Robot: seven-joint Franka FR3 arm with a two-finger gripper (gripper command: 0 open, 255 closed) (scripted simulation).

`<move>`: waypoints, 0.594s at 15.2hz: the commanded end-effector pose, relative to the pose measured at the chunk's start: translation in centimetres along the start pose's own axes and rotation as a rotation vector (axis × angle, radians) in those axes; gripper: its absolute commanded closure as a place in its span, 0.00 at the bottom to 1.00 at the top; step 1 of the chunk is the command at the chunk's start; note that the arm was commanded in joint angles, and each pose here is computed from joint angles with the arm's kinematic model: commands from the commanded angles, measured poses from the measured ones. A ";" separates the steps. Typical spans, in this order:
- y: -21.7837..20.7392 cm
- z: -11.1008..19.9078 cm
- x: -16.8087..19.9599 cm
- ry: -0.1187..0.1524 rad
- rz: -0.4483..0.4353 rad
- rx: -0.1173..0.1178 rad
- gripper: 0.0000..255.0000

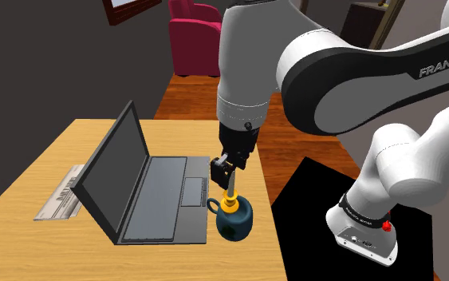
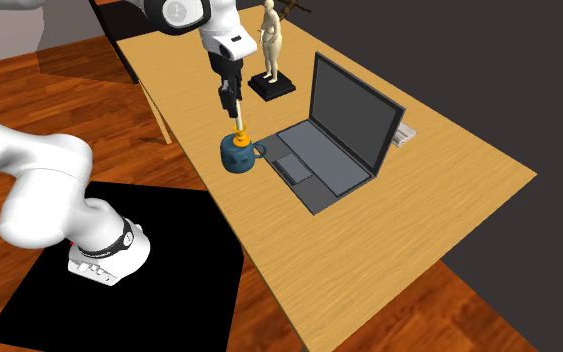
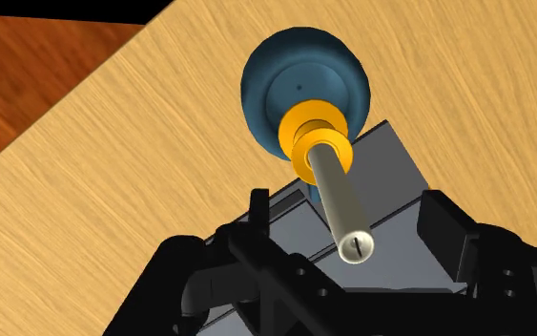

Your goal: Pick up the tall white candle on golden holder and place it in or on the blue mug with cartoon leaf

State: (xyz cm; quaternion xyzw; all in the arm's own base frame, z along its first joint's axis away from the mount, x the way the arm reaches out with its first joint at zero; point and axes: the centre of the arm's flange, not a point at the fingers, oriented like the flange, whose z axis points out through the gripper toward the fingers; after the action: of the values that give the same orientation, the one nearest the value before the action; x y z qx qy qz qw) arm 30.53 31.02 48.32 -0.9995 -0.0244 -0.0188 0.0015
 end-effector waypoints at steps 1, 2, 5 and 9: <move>0.0 0.0 0.0 0.000 0.000 0.000 0.00; 0.0 0.0 0.0 0.000 0.000 0.000 0.00; 0.0 -1.3 0.0 0.000 0.000 0.000 0.00; 0.0 -5.0 0.0 0.000 0.000 0.000 0.00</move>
State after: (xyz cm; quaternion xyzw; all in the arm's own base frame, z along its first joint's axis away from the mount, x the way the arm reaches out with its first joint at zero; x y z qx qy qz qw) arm 30.33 30.94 52.70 -0.9995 -0.0245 -0.0194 0.0019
